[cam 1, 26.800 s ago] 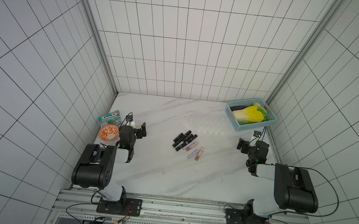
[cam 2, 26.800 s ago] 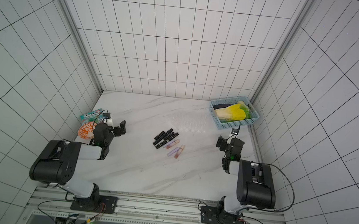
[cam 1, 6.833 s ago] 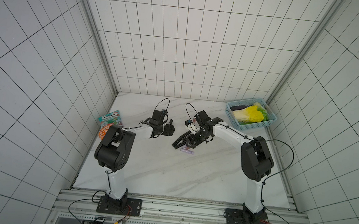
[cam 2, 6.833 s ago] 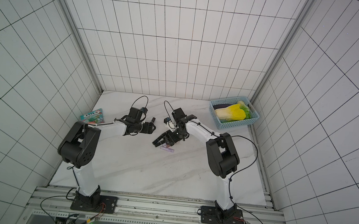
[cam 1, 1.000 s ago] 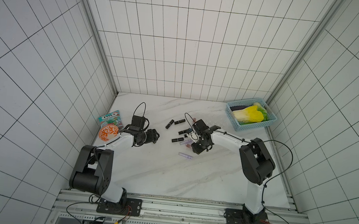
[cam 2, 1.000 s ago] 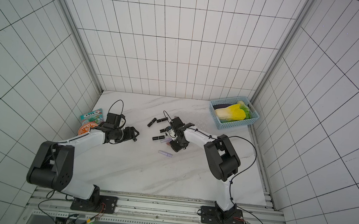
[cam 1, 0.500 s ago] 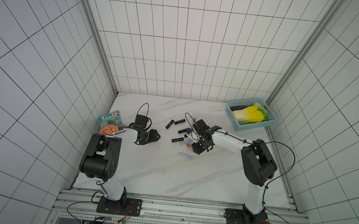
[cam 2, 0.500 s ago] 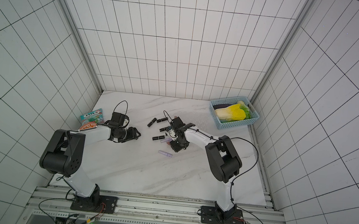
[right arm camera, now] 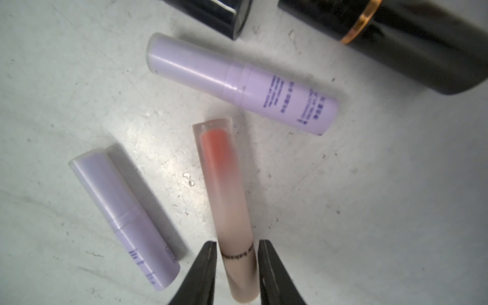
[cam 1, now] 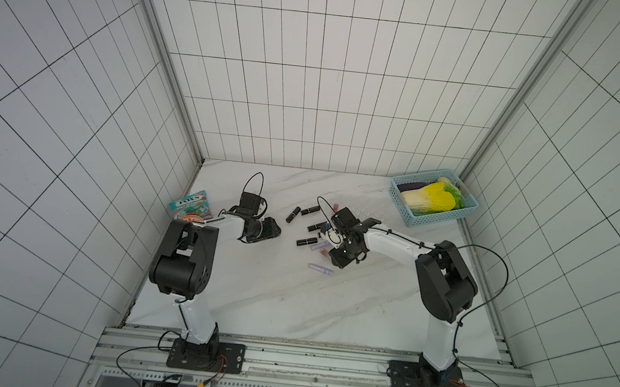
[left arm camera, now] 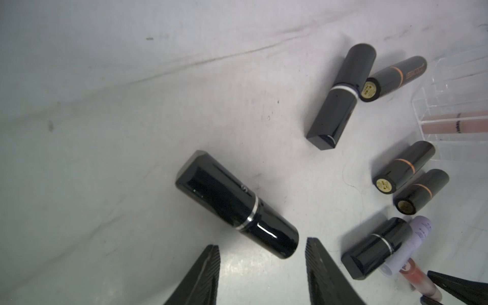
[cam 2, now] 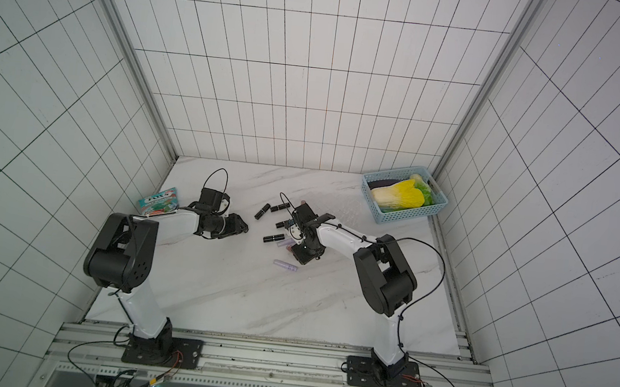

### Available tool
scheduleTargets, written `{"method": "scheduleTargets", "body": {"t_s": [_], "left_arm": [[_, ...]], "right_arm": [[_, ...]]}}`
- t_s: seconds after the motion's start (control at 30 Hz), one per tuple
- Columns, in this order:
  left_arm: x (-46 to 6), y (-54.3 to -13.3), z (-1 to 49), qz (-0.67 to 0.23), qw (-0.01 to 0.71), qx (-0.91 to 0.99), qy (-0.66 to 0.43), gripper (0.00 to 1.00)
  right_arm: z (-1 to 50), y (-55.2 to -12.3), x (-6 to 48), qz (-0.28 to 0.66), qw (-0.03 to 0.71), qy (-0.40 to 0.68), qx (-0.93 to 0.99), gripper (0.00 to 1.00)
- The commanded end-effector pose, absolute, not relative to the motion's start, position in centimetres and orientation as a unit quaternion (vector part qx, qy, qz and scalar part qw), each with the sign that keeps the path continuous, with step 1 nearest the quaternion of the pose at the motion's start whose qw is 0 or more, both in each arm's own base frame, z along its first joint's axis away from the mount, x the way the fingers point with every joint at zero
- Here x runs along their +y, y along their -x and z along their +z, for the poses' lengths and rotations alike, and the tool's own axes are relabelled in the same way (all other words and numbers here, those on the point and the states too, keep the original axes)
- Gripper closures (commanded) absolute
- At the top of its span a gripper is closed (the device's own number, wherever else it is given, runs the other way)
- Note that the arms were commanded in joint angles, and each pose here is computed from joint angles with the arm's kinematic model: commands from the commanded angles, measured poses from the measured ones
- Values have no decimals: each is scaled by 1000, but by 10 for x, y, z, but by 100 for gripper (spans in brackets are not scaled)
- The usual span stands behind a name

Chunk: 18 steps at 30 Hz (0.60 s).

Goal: Arrange the lipsticks in the organizer
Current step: Adjust the lipstick at the center of the board, then pick up the lipstick at the center of the board.

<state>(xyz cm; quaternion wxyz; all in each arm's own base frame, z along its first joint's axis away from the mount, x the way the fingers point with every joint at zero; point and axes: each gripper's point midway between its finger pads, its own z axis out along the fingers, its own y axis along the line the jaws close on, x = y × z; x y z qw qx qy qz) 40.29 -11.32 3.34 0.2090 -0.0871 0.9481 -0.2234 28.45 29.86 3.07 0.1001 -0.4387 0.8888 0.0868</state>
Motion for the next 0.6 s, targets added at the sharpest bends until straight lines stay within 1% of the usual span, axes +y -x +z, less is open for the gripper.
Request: {"method": "scheduleTargets", "body": {"t_s": [0.0,0.07,0.2,0.3,0.4,0.57], "left_arm": [[-110,-399,21,-208,192,955,86,40],[-111,-403,33,-211,208,952,83,36],[-109,-411,76,-216,269,935,82,35],[-104,-421,106,-214,309,923,85,34],[-109,-422,123,-230,326,913,84,34],[-120,-406,130,-260,340,901,74,34]], "right_arm": [[28,-274,294,85,84,437,892,69],[27,-274,294,85,81,437,892,69],[25,-273,295,86,79,438,891,72],[24,-273,295,87,76,439,891,77],[25,-271,294,87,75,439,891,81],[30,-271,293,88,78,436,892,86]]}}
